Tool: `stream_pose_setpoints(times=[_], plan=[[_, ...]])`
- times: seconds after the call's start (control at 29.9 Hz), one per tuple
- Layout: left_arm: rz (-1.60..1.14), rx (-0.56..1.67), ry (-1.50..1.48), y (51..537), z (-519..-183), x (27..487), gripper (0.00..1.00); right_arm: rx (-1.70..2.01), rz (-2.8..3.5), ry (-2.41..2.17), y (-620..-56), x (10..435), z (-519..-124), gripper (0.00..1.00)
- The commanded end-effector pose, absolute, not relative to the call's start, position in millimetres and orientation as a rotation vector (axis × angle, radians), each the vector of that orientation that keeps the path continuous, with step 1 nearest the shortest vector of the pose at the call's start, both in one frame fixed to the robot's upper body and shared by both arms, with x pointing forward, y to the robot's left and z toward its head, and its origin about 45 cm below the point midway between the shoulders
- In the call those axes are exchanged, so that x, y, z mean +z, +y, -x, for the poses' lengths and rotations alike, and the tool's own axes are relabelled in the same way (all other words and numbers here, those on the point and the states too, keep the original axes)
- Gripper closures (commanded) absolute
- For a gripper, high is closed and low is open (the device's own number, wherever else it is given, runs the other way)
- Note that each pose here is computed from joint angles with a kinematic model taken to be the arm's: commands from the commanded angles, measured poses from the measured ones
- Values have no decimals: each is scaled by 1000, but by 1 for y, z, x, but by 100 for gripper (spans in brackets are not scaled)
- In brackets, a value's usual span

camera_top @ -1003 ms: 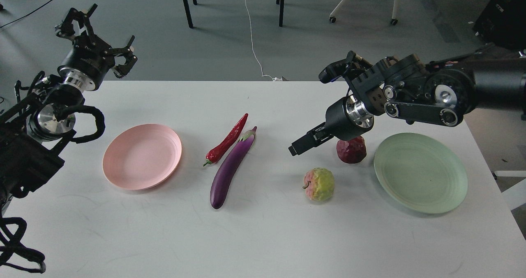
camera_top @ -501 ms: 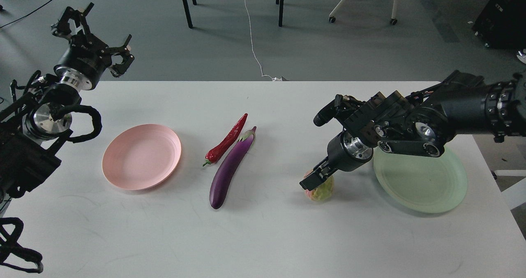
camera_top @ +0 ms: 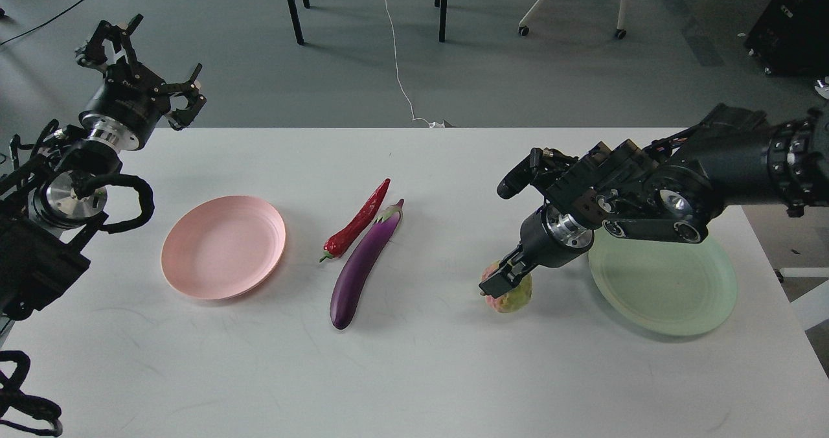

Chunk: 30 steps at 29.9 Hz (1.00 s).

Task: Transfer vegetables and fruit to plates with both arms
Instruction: 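Lower the right gripper onto the peach and grasp it, then carry the peach onto the green plate and release it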

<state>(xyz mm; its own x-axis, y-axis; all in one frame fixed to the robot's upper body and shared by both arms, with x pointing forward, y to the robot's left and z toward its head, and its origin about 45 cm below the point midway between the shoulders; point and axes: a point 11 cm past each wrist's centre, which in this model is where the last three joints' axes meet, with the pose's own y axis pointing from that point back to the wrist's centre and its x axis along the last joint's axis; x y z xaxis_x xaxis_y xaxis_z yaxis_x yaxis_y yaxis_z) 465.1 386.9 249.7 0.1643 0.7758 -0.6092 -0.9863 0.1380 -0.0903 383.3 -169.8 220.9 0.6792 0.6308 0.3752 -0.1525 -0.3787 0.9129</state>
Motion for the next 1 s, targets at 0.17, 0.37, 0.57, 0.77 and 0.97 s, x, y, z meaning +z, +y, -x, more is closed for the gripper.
stream_pose_setpoints(times=[0.17,0.37,0.57,0.77,0.97], plan=[[535,1355,464,394,-464,253,2,858,-1675,202,-273,260,-399,47],[531,1350,468,392,-463,251,2,709,-1669,180,-338,232,-368,45],[528,1349,466,392,-463,252,2,579,-1665,186,-386,199,-330,39],[531,1341,475,386,-464,249,2,655,-1628,165,-394,200,-334,4],[526,1352,474,391,-462,247,2,685,-1644,152,-383,206,-342,2]])
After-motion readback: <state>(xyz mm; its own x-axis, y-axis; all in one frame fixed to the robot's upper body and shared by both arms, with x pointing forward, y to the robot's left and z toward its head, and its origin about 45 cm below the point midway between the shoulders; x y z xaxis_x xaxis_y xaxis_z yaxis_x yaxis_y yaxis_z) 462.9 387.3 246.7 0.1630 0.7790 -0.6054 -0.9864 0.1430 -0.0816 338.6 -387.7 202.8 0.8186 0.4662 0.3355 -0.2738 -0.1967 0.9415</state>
